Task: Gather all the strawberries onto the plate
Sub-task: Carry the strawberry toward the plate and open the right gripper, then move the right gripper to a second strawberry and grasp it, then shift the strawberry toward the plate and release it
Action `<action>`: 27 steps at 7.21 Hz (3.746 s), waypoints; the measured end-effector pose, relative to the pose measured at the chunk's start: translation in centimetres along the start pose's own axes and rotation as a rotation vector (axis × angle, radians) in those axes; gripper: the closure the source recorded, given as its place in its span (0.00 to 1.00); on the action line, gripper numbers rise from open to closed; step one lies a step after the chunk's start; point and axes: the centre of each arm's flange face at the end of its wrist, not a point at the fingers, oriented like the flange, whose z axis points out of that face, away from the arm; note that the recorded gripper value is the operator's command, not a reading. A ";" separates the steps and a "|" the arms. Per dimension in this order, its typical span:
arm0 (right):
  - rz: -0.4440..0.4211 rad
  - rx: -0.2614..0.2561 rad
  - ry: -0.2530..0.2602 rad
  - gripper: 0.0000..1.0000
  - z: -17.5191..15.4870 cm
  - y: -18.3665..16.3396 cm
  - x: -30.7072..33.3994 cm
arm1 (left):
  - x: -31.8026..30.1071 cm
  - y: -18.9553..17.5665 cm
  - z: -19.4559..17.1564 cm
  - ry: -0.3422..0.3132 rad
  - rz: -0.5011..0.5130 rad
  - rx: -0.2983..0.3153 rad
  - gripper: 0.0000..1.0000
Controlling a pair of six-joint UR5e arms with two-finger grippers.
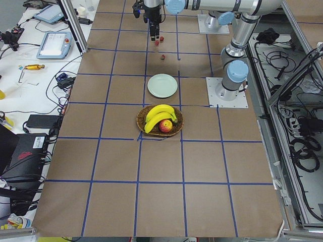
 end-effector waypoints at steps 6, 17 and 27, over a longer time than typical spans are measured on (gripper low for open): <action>-0.103 -0.074 -0.089 0.32 3.5 2.4 -0.2 | 0.1 0.1 0.3 0.000 -0.001 -0.004 0.00; 0.049 0.026 -0.096 1.00 -0.9 -1.5 -2.9 | 0.1 0.1 0.3 0.001 0.000 -0.004 0.00; 0.210 0.080 -0.112 0.00 -1.0 -4.1 -15.5 | 0.1 0.2 0.1 0.000 0.000 -0.001 0.00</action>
